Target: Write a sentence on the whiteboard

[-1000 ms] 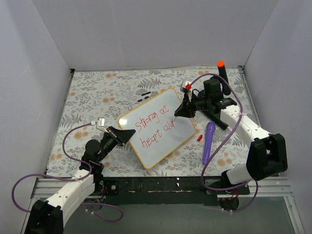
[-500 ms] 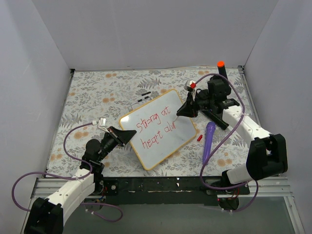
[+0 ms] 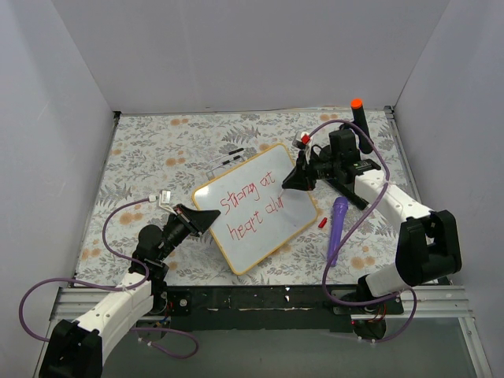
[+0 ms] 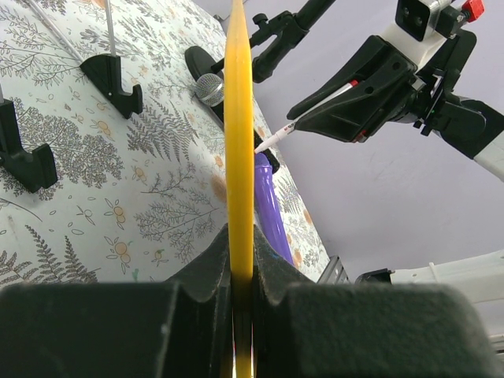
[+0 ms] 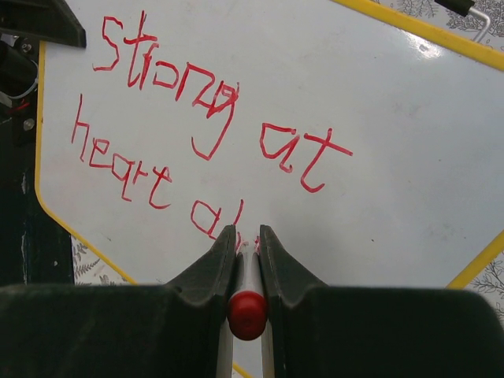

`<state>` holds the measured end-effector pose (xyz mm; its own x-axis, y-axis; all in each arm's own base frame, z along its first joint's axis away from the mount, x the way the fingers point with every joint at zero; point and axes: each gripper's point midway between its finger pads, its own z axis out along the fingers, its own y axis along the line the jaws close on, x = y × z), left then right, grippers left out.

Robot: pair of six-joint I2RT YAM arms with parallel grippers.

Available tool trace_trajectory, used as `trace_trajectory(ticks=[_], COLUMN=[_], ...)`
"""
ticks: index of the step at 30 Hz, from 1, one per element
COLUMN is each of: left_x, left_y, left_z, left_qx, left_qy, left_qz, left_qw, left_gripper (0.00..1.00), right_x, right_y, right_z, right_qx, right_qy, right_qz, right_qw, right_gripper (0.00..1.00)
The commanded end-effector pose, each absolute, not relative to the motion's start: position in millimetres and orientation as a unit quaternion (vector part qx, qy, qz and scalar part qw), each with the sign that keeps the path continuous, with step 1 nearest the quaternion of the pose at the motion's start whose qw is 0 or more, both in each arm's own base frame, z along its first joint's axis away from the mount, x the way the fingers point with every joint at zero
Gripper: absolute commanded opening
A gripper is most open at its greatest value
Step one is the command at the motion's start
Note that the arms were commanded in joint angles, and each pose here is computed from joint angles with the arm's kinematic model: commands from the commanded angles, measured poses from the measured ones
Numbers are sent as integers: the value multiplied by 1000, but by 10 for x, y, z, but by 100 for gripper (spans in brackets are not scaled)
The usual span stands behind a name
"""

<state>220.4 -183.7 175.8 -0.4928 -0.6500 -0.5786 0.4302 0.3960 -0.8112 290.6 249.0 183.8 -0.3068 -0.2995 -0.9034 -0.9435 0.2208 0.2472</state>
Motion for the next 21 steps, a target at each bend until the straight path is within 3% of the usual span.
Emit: trace_trajectory(ticks=[1, 21], left_x=[2087, 2078], left_y=[-1816, -1825], left_z=[1902, 1904], left_qx=[-69, -67], left_qy=[627, 626], left_qz=[-575, -577], left_qw=[522, 520], left_gripper=[0, 0], right_x=[3031, 3103], right_y=[2511, 2529], right_z=[1920, 1903], right_qx=[-454, -451], right_qy=[681, 685], right_qz=[417, 415], right_qw=[395, 394], right_gripper=[1, 1])
